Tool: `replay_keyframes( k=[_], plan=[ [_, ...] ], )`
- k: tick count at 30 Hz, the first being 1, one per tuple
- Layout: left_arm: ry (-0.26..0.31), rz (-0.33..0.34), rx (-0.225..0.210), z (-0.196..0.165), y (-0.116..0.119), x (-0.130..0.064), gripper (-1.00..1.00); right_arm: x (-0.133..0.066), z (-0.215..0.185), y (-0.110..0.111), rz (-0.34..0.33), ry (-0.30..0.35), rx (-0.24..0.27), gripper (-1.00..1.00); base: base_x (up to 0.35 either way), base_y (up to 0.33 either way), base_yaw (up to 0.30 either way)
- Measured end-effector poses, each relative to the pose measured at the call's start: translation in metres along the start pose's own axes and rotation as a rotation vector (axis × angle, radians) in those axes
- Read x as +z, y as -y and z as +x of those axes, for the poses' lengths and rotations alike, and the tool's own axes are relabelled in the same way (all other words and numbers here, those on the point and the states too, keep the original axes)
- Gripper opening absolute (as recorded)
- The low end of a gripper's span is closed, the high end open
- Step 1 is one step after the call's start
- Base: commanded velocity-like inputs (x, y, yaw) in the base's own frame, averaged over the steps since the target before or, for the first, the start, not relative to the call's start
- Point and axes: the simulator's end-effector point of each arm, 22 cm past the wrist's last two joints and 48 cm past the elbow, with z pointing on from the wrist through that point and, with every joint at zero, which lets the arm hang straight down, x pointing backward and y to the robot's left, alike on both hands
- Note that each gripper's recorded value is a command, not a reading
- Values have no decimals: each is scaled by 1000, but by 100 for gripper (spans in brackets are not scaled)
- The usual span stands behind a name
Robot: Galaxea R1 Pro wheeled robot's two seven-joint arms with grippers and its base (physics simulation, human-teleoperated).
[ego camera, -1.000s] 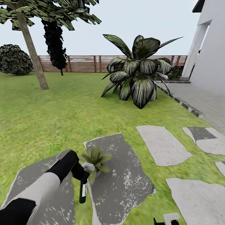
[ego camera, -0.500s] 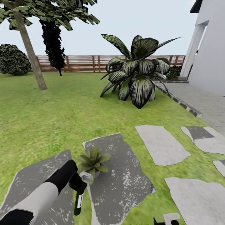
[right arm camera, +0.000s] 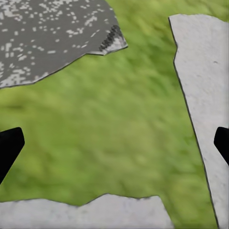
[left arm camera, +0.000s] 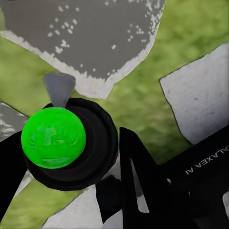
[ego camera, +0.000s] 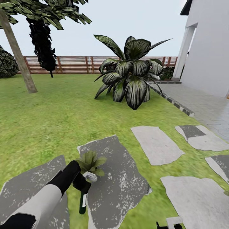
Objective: Pick up the pesticide atomizer in the garden and spray insectifuge to fully cover both potted plants in the garden.
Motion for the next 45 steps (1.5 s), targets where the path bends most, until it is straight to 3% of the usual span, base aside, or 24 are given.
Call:
replay_keyframes(
  k=[3,5,9,12,25,29,32,37,40,45],
  plan=[
    [-1,-33,-13,3,-9,2,-100,0,0,0,0,0,-1,100,0,0,-1],
    [5,-26,-50,7,-13,5,-100,0,0,0,0,0,-1,100,0,0,0],
    [-4,-9,-75,18,-10,14,-100,0,0,0,0,0,-1,100,0,0,0],
    [-23,-3,-80,31,-7,23,-100,0,0,0,0,0,-1,100,0,0,0],
    [-24,-9,-81,32,-9,23,-100,0,0,-2,-1,0,2,100,19,-203,117],
    [-25,-98,-82,32,-28,21,-100,0,0,-2,-2,1,2,100,214,-207,266],
    [-16,-120,-87,30,-33,20,-100,0,0,-2,-2,1,2,100,178,-111,104],
    [7,-105,-96,20,-27,17,-100,0,0,-2,-2,0,1,100,32,-19,16],
    [22,-77,-140,21,-28,18,-100,0,0,-2,-2,0,1,100,2,-1,1],
    [-4,-46,-164,36,-23,30,-100,0,0,-2,-2,0,1,100,0,0,0]
  ],
)
